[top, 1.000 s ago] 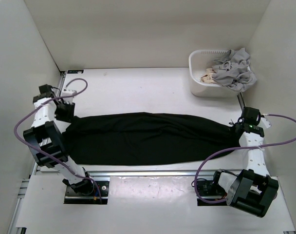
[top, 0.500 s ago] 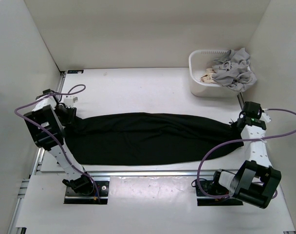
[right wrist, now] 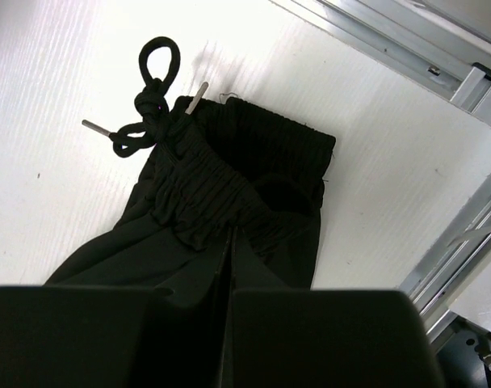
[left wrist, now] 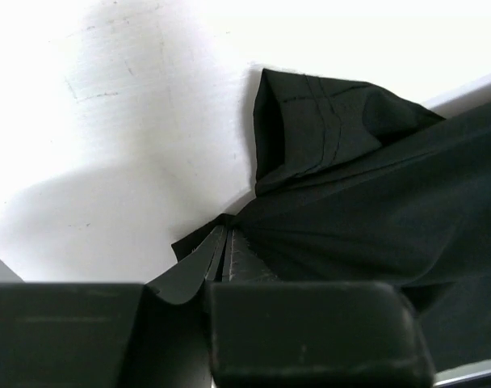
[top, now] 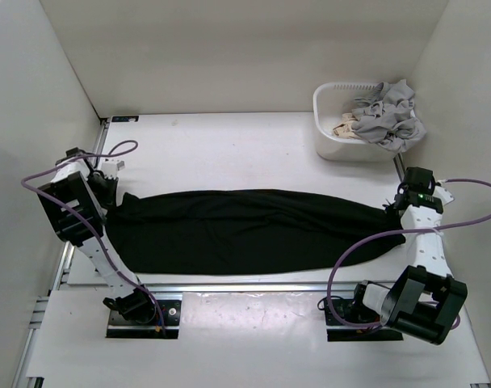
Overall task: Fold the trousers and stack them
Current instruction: Fold the trousers
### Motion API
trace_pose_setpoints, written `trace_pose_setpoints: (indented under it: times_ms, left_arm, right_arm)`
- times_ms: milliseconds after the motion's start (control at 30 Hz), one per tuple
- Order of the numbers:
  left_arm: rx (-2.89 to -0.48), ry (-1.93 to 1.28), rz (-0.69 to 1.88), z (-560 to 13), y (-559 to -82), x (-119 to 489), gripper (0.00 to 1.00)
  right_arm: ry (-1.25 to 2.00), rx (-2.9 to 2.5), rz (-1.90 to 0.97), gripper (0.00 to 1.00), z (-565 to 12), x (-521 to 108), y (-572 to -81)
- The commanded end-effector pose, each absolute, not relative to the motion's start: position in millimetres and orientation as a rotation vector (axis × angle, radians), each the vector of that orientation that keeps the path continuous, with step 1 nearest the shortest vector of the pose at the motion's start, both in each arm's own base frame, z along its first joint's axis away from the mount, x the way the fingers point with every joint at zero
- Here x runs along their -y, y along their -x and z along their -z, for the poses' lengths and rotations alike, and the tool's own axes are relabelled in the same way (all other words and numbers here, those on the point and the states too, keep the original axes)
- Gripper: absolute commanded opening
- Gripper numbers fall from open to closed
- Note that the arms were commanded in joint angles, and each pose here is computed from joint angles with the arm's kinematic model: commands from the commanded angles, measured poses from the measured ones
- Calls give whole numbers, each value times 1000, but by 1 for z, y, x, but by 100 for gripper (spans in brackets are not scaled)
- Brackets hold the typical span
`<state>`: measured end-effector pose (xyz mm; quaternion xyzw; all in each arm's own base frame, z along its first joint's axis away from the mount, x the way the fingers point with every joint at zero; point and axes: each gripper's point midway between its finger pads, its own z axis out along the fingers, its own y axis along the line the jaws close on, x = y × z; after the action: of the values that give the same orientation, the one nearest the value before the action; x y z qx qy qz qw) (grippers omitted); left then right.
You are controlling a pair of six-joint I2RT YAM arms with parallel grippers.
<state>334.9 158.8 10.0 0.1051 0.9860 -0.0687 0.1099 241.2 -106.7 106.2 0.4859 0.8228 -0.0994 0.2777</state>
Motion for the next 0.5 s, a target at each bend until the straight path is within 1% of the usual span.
trace_pose_setpoints:
  times_ms: [0, 67, 133, 200, 233, 267, 333, 367, 400, 467]
  left_arm:
    - [-2904, -326, 272, -8, -332, -158, 14]
    - [-2821, -306, 238, -31, -354, -166, 14]
    - [-2766, -314, 231, -53, -366, -167, 14]
    - [-2742, -319, 196, -73, -376, -174, 14]
    - [-2777, -314, 198, -70, -371, -175, 14]
    - [-2843, -305, 190, -65, -358, -177, 33]
    - [-2906, -278, 213, -51, -343, -179, 58]
    - [-2913, -276, 239, -47, -339, -175, 69]
    - [-2948, -233, 277, -35, -328, -175, 70]
    - [-2944, -211, 342, -26, -327, -172, 71]
  right_arm:
    - [-1295, -2166, 323, 0, -122, 119, -247]
    - [-1290, -2149, 317, 0, -125, 122, -257]
    - [-1274, -2120, 274, 0, -139, 123, -273]
    - [-1263, -2133, 220, 0, -142, 119, -284]
    - [-1259, -2132, 205, 0, -145, 118, -288]
    - [-1252, -2134, 180, 0, -148, 117, -294]
    - [-1241, -2141, 185, 0, -148, 117, -294]
    - [-1238, -2132, 182, 0, -152, 118, -296]
    - [-1224, -2141, 188, 0, -152, 118, -296]
    - [-1205, -2143, 192, 0, -154, 118, -295]
